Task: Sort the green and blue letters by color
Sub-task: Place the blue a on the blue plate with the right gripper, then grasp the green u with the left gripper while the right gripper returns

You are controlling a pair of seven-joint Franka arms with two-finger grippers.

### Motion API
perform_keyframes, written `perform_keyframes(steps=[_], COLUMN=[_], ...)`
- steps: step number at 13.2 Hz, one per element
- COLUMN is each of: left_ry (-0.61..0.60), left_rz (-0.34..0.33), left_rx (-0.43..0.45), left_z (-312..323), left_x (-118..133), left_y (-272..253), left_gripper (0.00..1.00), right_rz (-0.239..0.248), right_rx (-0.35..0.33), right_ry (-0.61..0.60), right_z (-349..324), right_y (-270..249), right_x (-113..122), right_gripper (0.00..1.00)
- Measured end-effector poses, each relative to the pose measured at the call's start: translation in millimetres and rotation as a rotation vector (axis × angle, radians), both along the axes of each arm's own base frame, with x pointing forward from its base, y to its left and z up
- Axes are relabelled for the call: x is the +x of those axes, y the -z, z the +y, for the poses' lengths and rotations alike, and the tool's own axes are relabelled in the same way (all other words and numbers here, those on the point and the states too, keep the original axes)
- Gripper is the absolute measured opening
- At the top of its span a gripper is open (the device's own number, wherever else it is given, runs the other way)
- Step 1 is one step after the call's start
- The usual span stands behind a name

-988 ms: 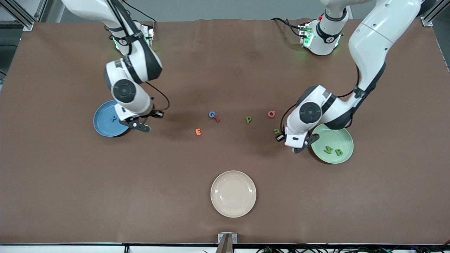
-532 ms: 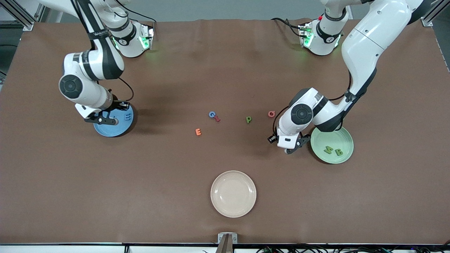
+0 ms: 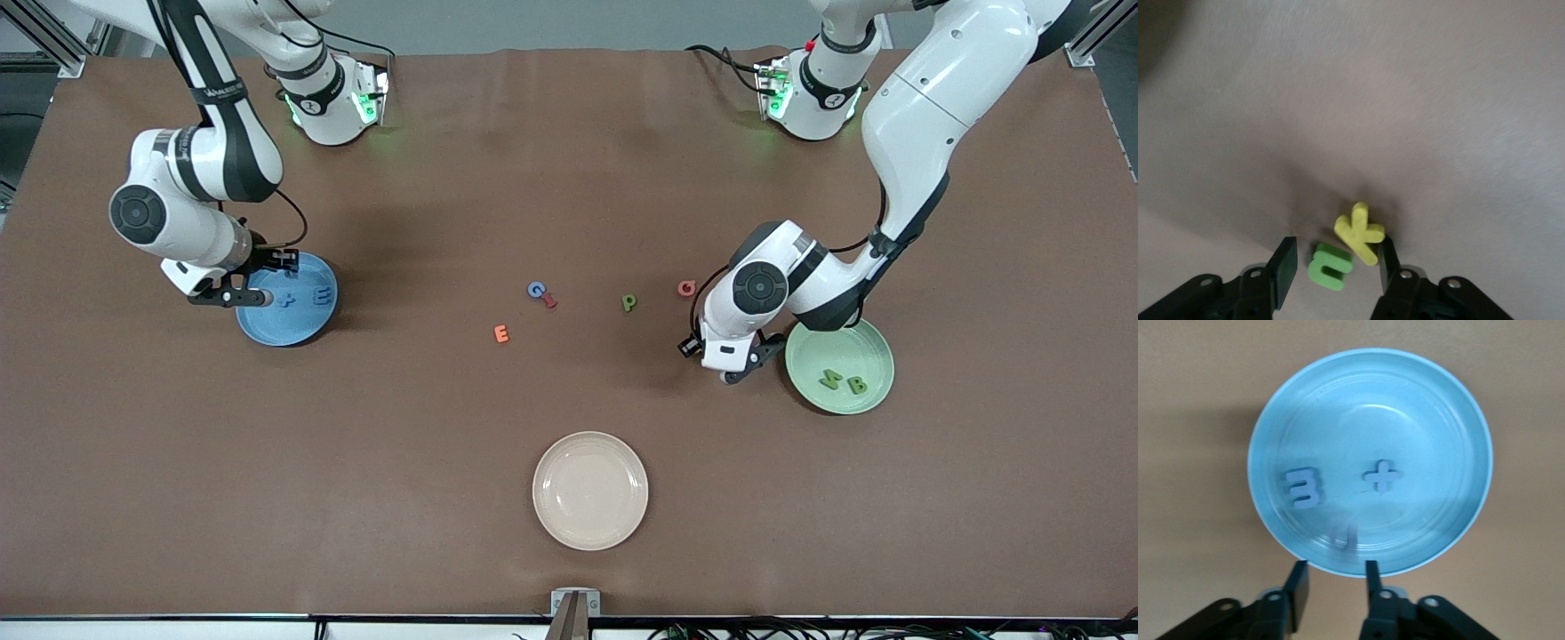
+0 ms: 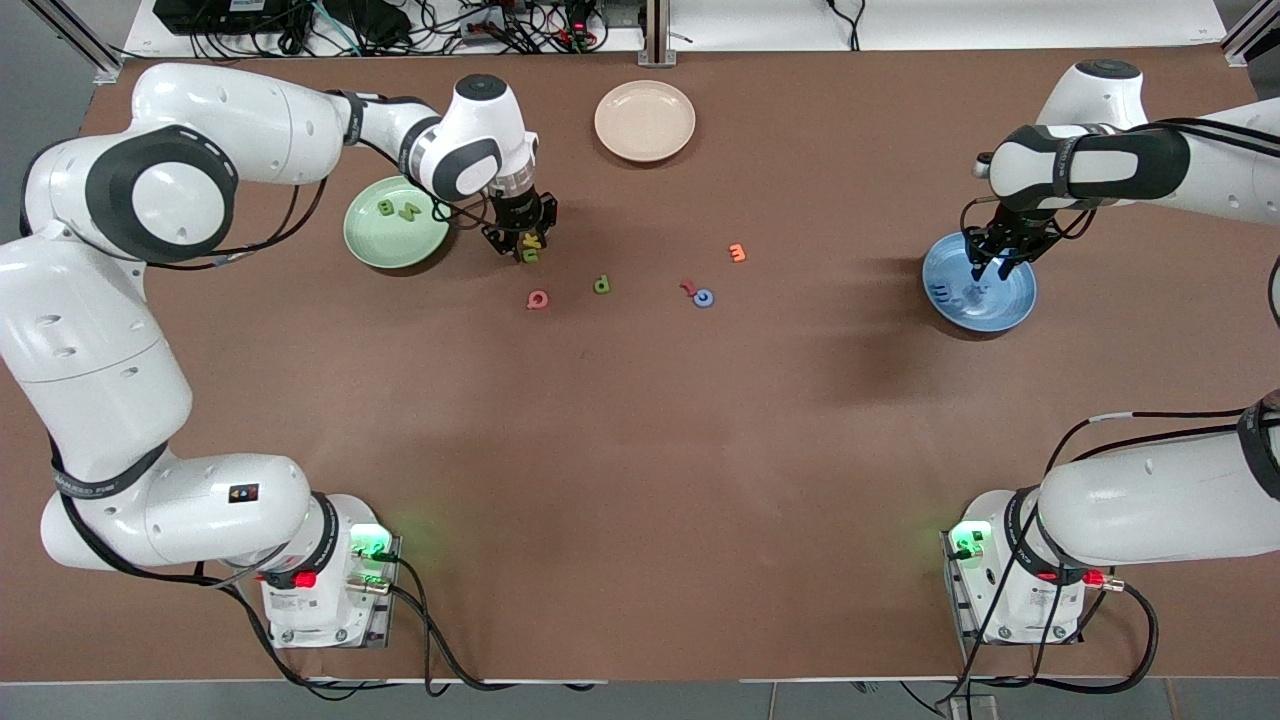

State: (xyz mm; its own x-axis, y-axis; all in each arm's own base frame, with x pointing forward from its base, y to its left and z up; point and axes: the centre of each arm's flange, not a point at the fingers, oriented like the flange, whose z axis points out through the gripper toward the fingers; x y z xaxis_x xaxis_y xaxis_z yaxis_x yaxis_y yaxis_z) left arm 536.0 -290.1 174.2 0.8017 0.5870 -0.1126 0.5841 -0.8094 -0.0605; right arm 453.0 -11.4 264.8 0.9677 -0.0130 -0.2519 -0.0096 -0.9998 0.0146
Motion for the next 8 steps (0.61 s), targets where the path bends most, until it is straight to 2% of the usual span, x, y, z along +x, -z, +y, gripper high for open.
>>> perform_keyframes(steps=[4,5,8], left_ry=[0.011,0.019,0.039], left_rz=[-0.002,-0.006,-0.016], left_rx=[0.005,0.008,0.010], left_z=[-1.6,-2.0,-7.2], left_x=[-3.7,-4.1,-6.1], left_y=[-1.3,-1.7,-4.3], left_gripper=[0.55,0.55,0.55], right_rz=[-0.001,-0.006,-0.038], right_rx=[0.006,0.007,-0.008], right_ry=[-0.013,-0.022,-0.016], right_z=[-4.8,-0.8,38.1], right_y=[-0.5,-1.2,-8.5], right_x=[0.1,0.9,6.3], right_gripper=[0.94,1.00,1.00])
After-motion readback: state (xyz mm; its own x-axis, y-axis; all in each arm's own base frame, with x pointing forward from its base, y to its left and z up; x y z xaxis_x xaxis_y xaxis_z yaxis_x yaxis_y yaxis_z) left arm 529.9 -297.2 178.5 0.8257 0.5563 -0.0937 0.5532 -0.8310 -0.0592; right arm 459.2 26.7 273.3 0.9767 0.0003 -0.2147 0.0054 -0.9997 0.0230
